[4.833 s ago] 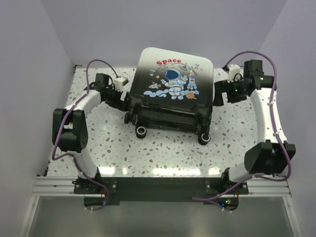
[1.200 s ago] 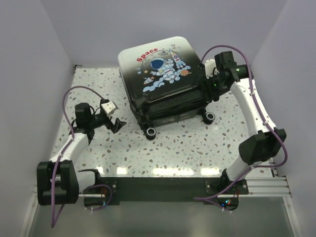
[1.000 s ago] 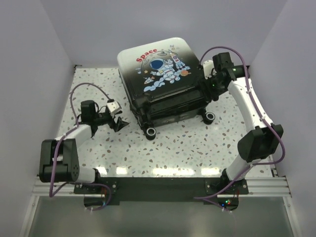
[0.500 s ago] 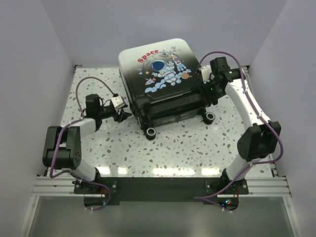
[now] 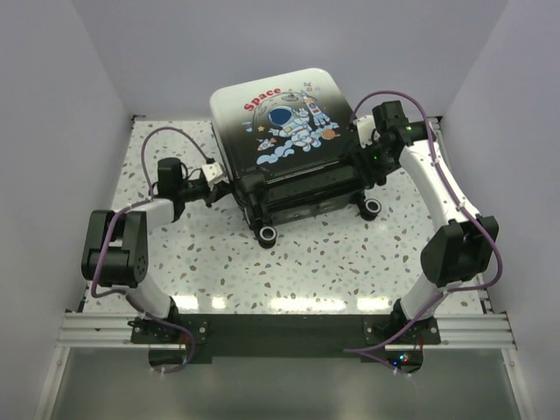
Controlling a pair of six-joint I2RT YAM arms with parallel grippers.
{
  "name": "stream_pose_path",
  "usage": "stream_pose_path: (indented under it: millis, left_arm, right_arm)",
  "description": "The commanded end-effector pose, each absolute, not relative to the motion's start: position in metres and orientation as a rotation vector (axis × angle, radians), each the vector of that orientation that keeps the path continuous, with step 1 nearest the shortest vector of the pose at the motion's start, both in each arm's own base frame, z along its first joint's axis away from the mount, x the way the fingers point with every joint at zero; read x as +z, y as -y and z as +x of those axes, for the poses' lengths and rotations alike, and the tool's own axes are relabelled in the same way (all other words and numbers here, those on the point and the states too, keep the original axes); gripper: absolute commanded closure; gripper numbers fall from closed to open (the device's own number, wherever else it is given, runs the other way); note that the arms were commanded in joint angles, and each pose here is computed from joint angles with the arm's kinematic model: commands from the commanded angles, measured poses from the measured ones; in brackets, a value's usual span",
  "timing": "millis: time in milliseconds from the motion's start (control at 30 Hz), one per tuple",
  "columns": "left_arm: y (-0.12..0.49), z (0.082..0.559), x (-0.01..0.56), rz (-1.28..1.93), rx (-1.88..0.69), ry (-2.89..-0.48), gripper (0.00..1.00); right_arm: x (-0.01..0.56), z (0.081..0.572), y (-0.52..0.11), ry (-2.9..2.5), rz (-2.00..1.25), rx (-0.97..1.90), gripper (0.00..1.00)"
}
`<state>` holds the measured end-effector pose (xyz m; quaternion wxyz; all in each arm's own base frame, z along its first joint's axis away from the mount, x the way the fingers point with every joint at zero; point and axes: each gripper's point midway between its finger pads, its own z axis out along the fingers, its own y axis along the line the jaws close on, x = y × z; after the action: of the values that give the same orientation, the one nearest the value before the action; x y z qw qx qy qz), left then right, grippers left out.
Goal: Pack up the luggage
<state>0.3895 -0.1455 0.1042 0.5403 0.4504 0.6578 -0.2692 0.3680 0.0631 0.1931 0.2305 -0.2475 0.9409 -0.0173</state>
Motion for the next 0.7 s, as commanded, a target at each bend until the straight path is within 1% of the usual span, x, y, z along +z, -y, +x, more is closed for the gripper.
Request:
stream_pose_path:
  millis: [0,67,133,367,400,467,500,533,567,600,667]
  left_arm:
    - [0.158,0.393,0.12,1.159,-0.663,-1.477,0.94]
    - [0.157,0.379,0.112,1.188,-0.691,-1.497,1.0]
    - [0.157,0.366,0.119,1.235,-0.659,-1.45,1.0]
    - [0.154,0.301,0.119,1.293,-0.664,-1.444,1.0]
    - [0.154,0.298,0.119,1.315,-0.633,-1.427,1.0]
    - [0.158,0.274,0.111,1.333,-0.645,-1.44,1.0]
    - [0.157,0.271,0.107,1.322,-0.624,-1.471,1.0]
    - [0.166,0.271,0.111,1.33,-0.593,-1.436,1.0]
    - [0.167,0.264,0.108,1.308,-0.582,-1.45,1.0]
    - [0.167,0.263,0.106,1.246,-0.581,-1.512,1.0]
    - [0.181,0.256,0.111,1.228,-0.577,-1.479,1.0]
  right_arm:
    - [0.228,0.371,-0.062,-2.469,-0.683,-0.081,1.0]
    - [0.23,0.369,-0.063,-2.465,-0.678,-0.069,1.0]
    - [0.229,0.366,-0.065,-2.462,-0.676,-0.052,1.0]
    - [0.224,0.354,-0.066,-2.471,-0.623,-0.026,1.0]
    - [0.226,0.354,-0.065,-2.465,-0.611,-0.024,1.0]
    - [0.222,0.351,-0.07,-2.472,-0.602,0.012,1.0]
    - [0.223,0.35,-0.071,-2.472,-0.596,0.02,1.0]
    - [0.221,0.349,-0.072,-2.476,-0.592,0.028,1.0]
    - [0.22,0.347,-0.073,-2.482,-0.582,0.04,1.0]
    - [0.219,0.347,-0.074,-2.486,-0.576,0.045,1.0]
    - [0.216,0.345,-0.075,-2.498,-0.564,0.057,1.0]
